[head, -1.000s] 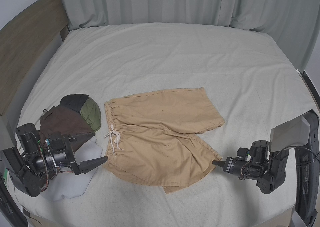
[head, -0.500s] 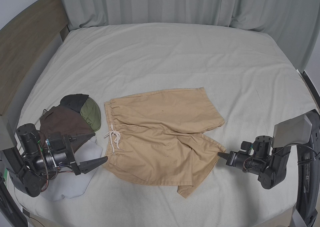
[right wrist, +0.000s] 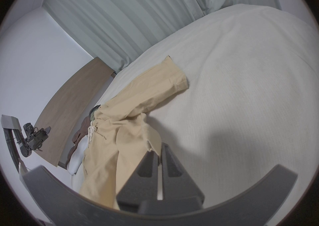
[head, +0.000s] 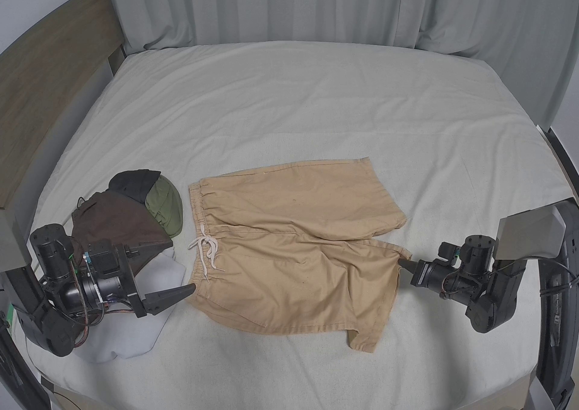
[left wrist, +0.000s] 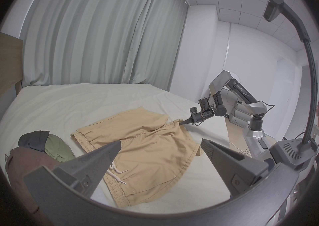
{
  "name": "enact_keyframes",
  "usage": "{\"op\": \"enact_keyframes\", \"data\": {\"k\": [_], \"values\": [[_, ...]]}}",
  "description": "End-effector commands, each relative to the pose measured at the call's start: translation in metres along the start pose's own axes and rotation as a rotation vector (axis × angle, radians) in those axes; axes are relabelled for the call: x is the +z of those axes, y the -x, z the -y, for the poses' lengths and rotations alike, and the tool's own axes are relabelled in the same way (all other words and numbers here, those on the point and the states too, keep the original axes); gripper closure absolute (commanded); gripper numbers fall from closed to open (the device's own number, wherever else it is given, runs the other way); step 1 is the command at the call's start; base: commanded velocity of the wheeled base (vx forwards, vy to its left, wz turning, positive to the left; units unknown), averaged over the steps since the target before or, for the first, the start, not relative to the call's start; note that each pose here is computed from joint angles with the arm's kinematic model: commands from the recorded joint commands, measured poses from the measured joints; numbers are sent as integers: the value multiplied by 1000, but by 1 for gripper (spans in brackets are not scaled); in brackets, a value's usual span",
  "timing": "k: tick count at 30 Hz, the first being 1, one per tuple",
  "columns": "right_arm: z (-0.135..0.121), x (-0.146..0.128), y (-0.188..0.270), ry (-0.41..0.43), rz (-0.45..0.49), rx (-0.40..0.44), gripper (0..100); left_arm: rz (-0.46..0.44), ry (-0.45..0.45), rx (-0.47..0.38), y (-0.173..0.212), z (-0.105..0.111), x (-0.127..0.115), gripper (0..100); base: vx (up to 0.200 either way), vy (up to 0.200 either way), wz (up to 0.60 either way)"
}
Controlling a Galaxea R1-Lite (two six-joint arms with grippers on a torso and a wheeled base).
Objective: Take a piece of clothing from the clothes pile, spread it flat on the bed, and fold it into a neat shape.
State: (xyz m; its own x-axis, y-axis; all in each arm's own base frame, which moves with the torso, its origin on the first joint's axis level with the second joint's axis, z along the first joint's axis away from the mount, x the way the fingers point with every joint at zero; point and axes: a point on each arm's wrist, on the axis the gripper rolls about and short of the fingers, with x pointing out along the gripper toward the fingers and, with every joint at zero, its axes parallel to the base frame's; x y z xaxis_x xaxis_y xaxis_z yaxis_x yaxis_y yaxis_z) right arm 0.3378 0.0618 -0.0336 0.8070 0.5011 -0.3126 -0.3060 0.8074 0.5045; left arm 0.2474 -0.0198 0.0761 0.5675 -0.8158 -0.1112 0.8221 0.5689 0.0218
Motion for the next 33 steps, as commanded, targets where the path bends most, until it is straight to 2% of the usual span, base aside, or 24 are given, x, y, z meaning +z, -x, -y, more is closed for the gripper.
{"op": "enact_keyframes", "data": {"k": [1,10,24,25,32,33], "values": [[-2,8,-9,20,45,6,100,-3,4,-1,0,0,-1,0,0,0,0],[-7,20,-19,44,113,3,100,-7,10,-1,-1,-1,-3,0,0,0,0],[-7,17,-16,43,98,-5,100,-9,11,-3,-1,0,-3,0,0,0,0],[-7,17,-17,49,99,-4,0,-10,14,-3,-1,0,-4,0,0,0,0],[-17,15,-9,81,79,6,0,-10,12,-3,-1,0,-4,0,0,0,0],[-26,9,4,76,27,36,0,-10,12,-3,-1,0,-4,0,0,0,0]]}}
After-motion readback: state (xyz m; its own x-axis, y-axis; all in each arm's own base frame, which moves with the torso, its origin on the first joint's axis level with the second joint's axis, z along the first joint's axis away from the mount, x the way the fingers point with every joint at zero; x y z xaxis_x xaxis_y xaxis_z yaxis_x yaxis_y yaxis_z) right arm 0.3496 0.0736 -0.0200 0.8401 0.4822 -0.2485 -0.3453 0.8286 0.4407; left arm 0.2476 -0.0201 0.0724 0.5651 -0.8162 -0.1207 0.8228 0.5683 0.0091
